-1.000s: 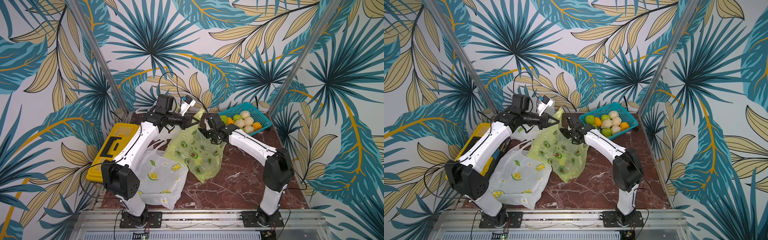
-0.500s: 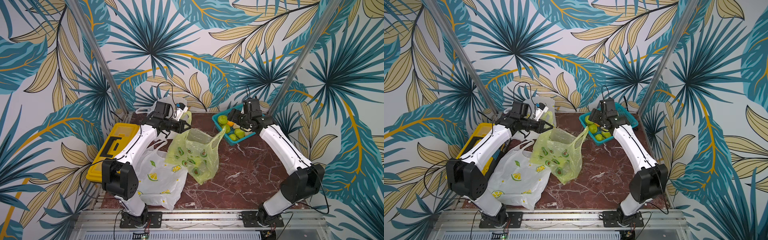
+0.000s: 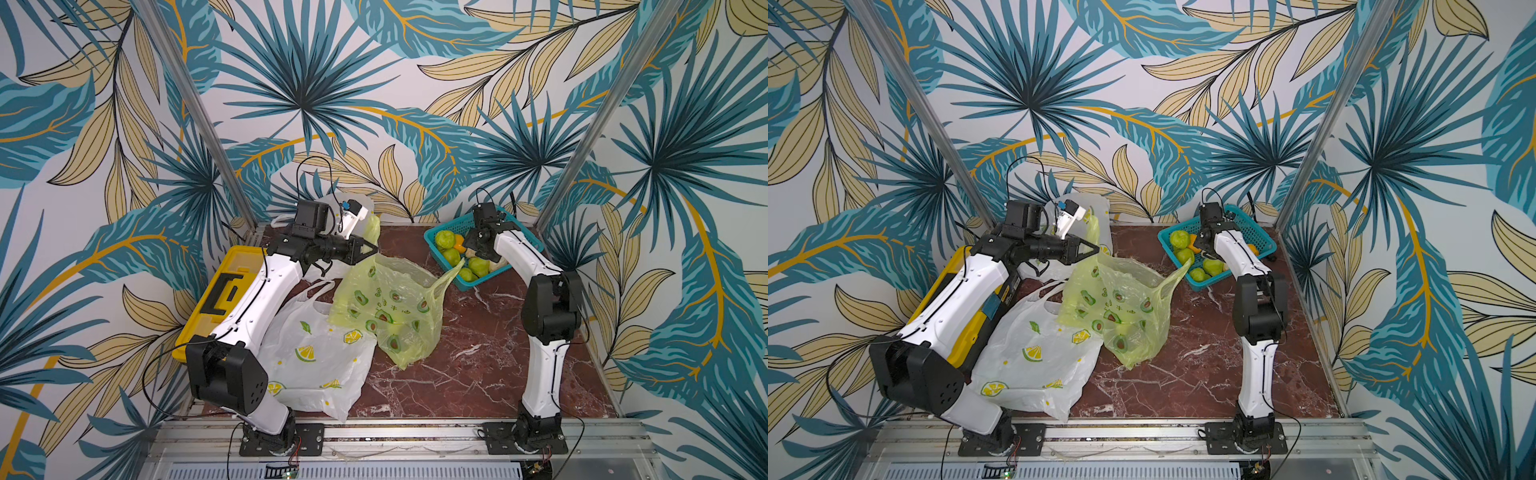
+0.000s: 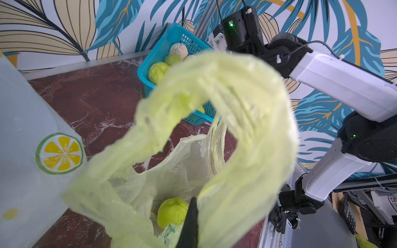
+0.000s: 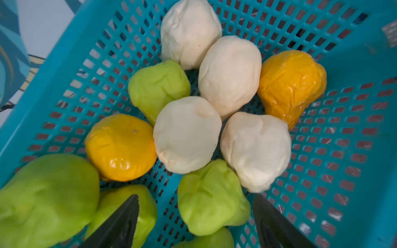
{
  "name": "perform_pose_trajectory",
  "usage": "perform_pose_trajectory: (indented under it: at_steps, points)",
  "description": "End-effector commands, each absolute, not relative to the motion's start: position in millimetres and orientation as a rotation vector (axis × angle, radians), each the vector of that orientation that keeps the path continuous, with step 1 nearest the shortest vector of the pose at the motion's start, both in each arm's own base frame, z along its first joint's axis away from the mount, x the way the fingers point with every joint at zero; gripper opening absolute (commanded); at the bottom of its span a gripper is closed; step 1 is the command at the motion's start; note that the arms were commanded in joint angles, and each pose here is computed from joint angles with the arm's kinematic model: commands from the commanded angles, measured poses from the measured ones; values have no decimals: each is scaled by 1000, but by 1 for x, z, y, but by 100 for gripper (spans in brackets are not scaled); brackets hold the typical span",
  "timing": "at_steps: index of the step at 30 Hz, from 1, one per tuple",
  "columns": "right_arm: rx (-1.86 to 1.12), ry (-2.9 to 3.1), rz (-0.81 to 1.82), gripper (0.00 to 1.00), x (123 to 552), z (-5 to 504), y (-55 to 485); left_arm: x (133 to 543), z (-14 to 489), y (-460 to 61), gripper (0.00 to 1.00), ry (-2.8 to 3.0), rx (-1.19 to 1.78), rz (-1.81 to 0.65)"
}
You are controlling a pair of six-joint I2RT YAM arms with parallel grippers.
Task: Place the pears into plastic bags & tie knots
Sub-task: Pick up the pear from the basket, then place the pear in the plastic bag.
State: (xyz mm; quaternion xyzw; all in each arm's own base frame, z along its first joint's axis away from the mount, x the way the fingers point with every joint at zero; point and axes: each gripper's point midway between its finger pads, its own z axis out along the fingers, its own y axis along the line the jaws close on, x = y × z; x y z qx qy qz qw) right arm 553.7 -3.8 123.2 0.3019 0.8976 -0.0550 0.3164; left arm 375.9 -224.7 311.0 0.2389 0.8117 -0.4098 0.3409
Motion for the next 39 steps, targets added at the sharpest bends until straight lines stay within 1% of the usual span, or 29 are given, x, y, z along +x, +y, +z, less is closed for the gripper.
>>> perform_pose_trajectory:
  at_steps: [1,5,8,10,13,16,18,21,25,28,31,34,37,39]
  points:
    - [890,2335,-199,84,565,106,-20,371,316,-231,0,2094,647,-1091]
    - [942,2310,-160,82,581,86,-29,370,313,-236,0,2102,655,-1089]
    - [952,2337,-84,71,586,76,-25,369,312,-238,0,2109,650,-1082]
    - [927,2334,-31,59,589,83,-19,368,313,-239,0,2110,650,-1079]
    - [892,2291,47,45,590,118,-12,365,316,-242,0,2105,656,-1080]
    - [864,2221,119,35,585,157,-8,364,319,-244,0,2095,662,-1075]
    - [836,2197,153,33,576,180,-3,367,320,-243,0,2096,657,-1067]
    - [794,2176,203,30,559,202,9,368,322,-243,0,2094,654,-1064]
    - [702,2150,307,27,531,241,37,366,320,-243,0,2099,650,-1059]
    - [549,2148,450,27,506,276,87,364,326,-243,0,2084,654,-1055]
    - [368,2164,589,27,472,296,158,360,332,-242,0,2066,662,-1055]
    - [233,2192,727,27,441,291,225,359,332,-244,0,2066,670,-1071]
    - [127,2234,820,27,417,274,285,356,336,-247,0,2054,681,-1081]
    - [103,2302,816,27,408,246,310,352,341,-250,0,2037,702,-1095]
